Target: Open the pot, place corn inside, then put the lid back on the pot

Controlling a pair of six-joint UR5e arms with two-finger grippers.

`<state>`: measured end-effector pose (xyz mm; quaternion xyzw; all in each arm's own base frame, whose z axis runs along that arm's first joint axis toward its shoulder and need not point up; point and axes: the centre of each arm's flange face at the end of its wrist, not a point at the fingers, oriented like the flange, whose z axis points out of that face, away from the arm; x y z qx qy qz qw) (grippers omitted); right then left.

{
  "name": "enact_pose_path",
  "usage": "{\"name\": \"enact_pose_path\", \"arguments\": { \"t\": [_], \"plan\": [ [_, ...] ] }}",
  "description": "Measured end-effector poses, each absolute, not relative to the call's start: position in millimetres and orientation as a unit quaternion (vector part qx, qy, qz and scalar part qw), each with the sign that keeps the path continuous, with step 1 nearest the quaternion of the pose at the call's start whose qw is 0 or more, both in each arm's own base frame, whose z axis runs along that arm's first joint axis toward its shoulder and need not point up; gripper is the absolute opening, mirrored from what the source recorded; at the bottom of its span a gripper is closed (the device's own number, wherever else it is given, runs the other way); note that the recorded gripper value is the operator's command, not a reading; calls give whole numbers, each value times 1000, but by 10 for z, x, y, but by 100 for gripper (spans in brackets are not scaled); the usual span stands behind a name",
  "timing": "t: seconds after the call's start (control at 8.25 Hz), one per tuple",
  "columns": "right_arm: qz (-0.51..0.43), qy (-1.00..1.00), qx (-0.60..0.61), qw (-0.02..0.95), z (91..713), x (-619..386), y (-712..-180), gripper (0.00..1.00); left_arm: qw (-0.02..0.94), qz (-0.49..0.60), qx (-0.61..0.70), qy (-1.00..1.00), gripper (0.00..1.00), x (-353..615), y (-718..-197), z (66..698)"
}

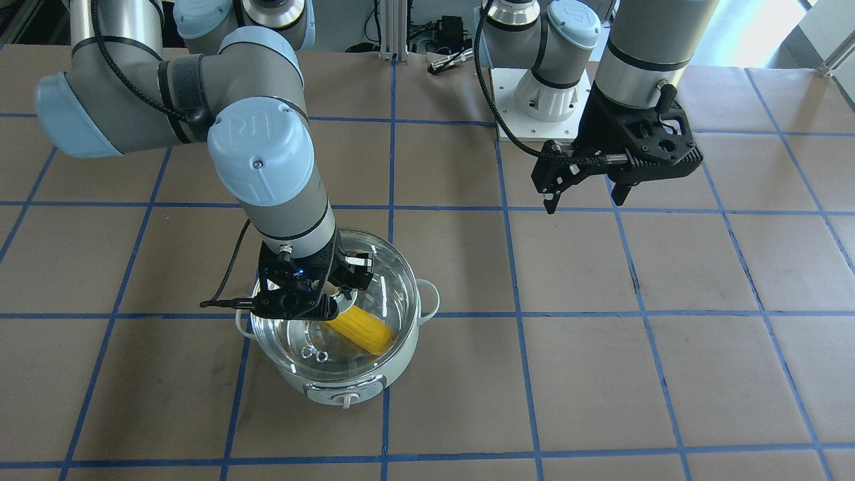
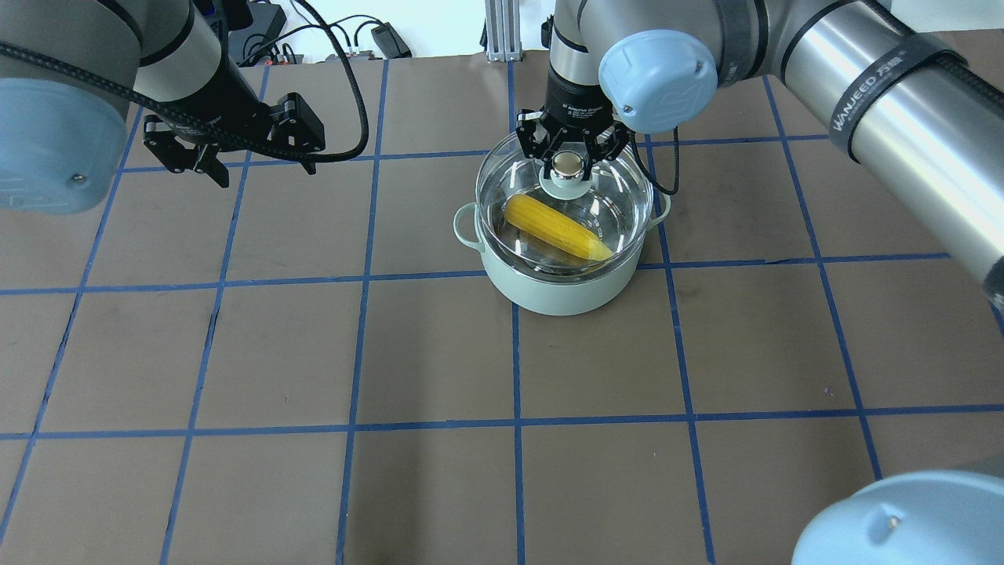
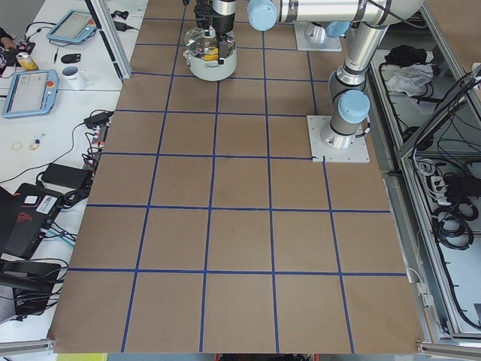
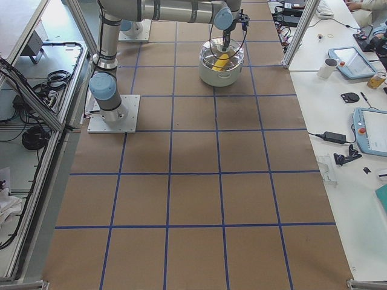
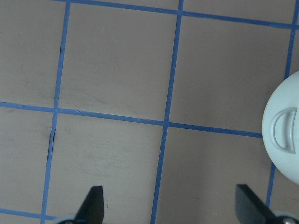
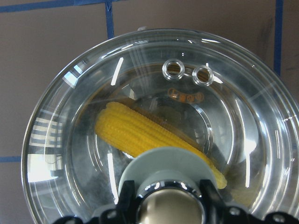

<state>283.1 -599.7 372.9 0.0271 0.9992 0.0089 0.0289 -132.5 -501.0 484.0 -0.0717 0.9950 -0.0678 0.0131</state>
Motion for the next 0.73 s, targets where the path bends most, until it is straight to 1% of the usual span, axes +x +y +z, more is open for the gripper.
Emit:
{"name": "enact_pose_path", "arguments": {
  "t": [0.73],
  "plan": [
    [21,999,30,29,3595,2837,-5992,13,13,-63,-60,996,100,-1335,-5030,4765]
  ]
}}
